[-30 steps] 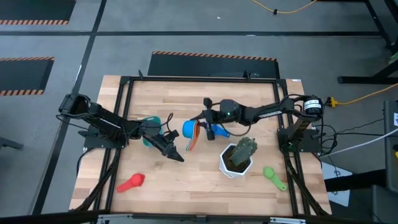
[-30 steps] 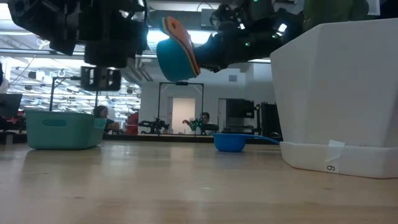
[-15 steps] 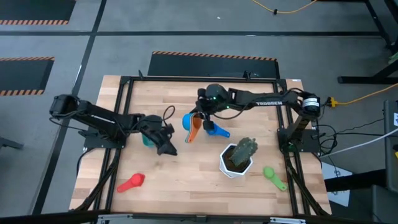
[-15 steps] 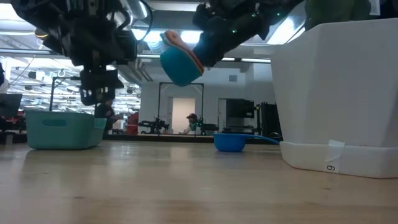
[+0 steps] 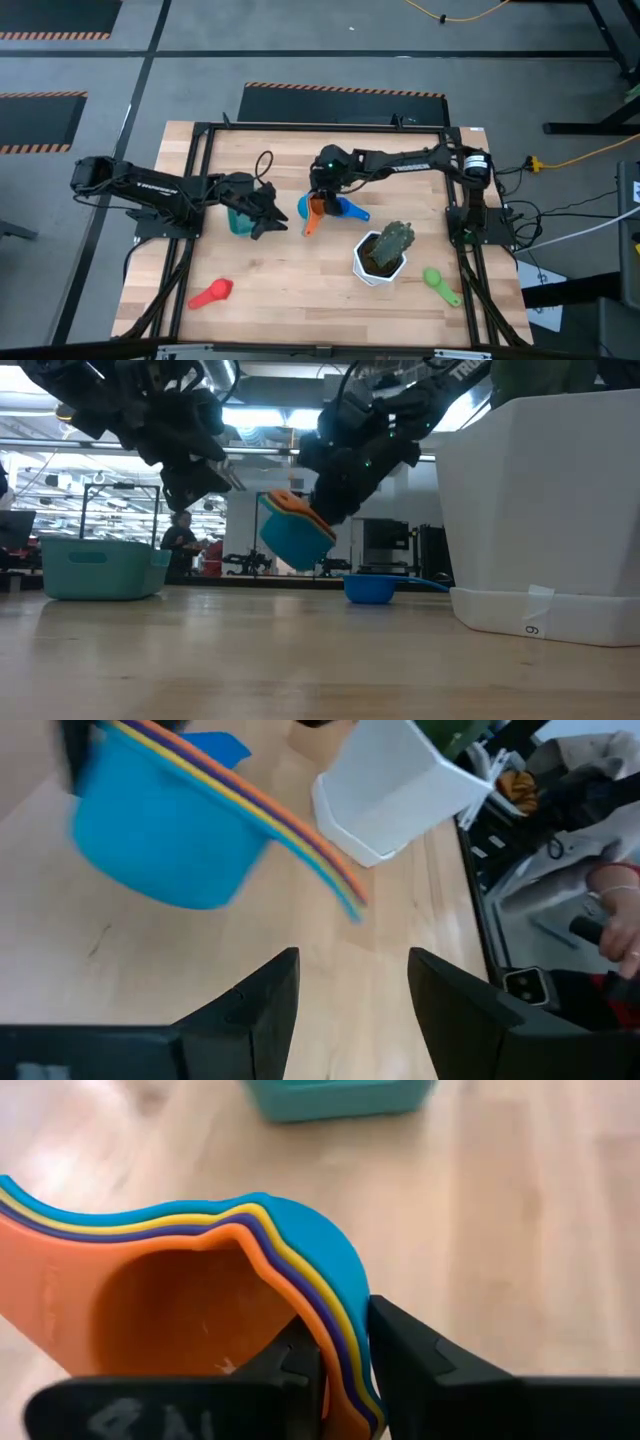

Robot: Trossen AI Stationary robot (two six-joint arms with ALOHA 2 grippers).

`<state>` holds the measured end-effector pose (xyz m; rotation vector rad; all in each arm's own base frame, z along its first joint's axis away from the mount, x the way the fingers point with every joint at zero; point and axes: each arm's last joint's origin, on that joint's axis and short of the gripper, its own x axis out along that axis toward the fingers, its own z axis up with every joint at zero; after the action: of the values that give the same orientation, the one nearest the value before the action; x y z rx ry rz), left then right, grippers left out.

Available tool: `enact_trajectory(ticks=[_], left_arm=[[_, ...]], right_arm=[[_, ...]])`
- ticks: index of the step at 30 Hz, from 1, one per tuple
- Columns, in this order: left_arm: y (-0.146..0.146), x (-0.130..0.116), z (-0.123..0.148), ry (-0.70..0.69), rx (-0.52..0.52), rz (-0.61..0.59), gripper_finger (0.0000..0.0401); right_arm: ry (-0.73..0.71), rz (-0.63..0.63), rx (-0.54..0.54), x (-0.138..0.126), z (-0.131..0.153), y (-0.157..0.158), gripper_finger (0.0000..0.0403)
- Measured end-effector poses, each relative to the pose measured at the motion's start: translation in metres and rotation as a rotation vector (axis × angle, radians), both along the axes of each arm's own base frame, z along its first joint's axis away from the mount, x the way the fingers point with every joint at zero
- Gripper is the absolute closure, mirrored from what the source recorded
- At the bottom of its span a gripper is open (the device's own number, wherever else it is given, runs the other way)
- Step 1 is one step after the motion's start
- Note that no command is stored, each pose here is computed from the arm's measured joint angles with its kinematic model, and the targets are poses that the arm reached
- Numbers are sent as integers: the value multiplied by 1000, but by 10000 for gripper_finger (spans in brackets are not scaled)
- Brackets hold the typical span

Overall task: Nest measuring cups in basket
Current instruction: Stack the blue measuring cup on top of the orange measuring cup

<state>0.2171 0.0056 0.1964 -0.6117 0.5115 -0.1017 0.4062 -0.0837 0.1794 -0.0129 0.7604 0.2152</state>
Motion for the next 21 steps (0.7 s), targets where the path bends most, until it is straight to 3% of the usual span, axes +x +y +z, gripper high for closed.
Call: enact_trajectory(ticks=[5,21], left_arm=[[1,-1,-2,20,13,28,220],[1,-1,-2,23,13,28,220]], right_arm=[[29,35,76,2,-14,2,332],[76,56,66,0,-23,3,328]])
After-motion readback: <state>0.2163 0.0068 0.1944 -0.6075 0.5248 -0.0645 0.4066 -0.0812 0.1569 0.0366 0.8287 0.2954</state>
